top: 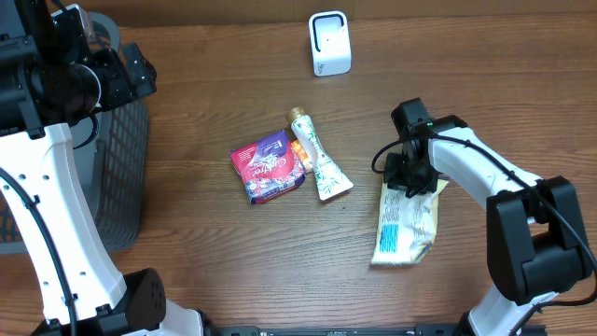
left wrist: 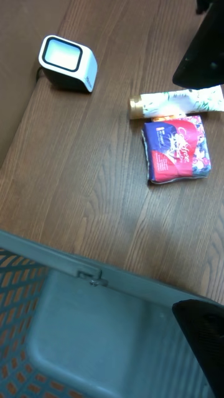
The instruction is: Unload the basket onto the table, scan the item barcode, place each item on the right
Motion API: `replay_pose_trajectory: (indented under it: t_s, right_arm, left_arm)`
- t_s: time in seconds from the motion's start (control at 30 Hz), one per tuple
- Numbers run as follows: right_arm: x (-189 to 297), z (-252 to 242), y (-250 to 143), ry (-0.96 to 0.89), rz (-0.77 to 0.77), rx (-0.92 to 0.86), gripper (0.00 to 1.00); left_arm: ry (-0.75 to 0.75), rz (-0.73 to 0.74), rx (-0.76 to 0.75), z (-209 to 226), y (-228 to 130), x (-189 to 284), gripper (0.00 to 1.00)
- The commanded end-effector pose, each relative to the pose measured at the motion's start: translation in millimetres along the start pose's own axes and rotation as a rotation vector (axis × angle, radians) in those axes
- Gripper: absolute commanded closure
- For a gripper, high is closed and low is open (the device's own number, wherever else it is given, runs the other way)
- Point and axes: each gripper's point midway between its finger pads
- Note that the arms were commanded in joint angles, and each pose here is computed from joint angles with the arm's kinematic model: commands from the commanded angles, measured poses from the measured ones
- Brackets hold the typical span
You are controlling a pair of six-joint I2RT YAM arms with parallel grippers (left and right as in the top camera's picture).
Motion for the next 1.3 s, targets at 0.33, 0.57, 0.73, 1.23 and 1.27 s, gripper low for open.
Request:
replay_pose_trajectory:
  t_s: [0.33, 0.57, 0.73, 1.23, 1.27]
  right_arm:
    - [30, -111, 57, 0.013, -0.093, -0.365, 0.66]
    - [48, -105, 32, 0.169, 0.055, -0.340, 0.65]
    - [53, -77, 22, 0.297, 0.110, -0.279, 0.75]
    - [52, -11, 19, 0.351, 0.104, -0.107, 0.96]
    - [51, -9, 19, 0.342, 0.101, -0.102, 0.96]
  left_arm:
    - [0.000, -0.021, -0.008, -1, 3, 5, 0.00]
    - [0.000, -0.021, -0.008, -1, 3, 5, 0.00]
    - [0.000, -0.021, -0.008, -1, 3, 5, 0.00]
    - [0.000, -0.021, -0.008, -1, 3, 5, 0.00]
    - [0.000, -0.022, -0.008, -1, 3, 5, 0.00]
Point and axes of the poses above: each gripper's point midway between its finger pads, its own x axis back along the fingers, its own z axis along the line the jaws close on, y = z × x, and after that the axes turned 6 degrees about x, right-handed
